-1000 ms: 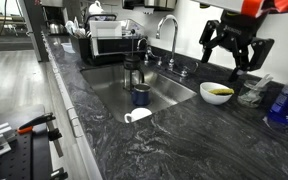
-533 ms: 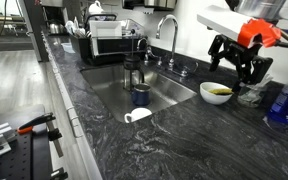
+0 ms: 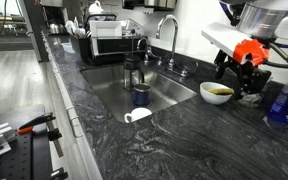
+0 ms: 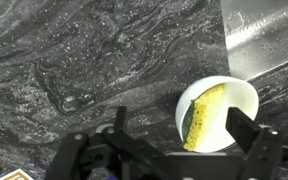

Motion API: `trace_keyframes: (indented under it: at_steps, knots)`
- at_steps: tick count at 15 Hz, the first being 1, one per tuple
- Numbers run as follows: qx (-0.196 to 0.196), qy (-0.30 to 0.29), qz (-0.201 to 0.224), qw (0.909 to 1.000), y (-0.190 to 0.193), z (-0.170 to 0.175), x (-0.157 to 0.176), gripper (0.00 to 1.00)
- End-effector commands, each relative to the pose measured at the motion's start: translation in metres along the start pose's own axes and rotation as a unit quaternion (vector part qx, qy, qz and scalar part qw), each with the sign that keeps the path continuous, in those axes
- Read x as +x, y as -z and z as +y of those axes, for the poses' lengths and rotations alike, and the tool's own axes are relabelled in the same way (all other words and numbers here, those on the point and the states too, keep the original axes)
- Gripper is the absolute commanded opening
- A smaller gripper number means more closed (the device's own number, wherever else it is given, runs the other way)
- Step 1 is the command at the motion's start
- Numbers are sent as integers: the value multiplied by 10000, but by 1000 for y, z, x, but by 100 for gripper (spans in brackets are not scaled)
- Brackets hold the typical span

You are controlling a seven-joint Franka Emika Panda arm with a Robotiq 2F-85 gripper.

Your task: Use the sponge to wipe the counter top

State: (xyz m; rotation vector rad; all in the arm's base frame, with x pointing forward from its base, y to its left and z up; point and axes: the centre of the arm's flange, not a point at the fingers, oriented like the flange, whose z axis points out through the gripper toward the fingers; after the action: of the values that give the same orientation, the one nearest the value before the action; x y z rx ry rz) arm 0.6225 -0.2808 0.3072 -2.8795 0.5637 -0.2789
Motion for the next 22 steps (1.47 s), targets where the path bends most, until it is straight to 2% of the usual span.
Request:
trace_keyframes:
  at_steps: [1, 6, 13, 21, 22]
  knots:
    - [123, -146, -9, 9998, -17, 1, 13, 100]
    - [115, -425, -30, 9990, -30, 0, 18, 100]
    - [309, -841, -2, 9960, -37, -4, 25, 100]
    - [376, -760, -134, 9963, -54, -17, 22, 98]
    - [353, -770, -117, 9963, -56, -16, 22, 83]
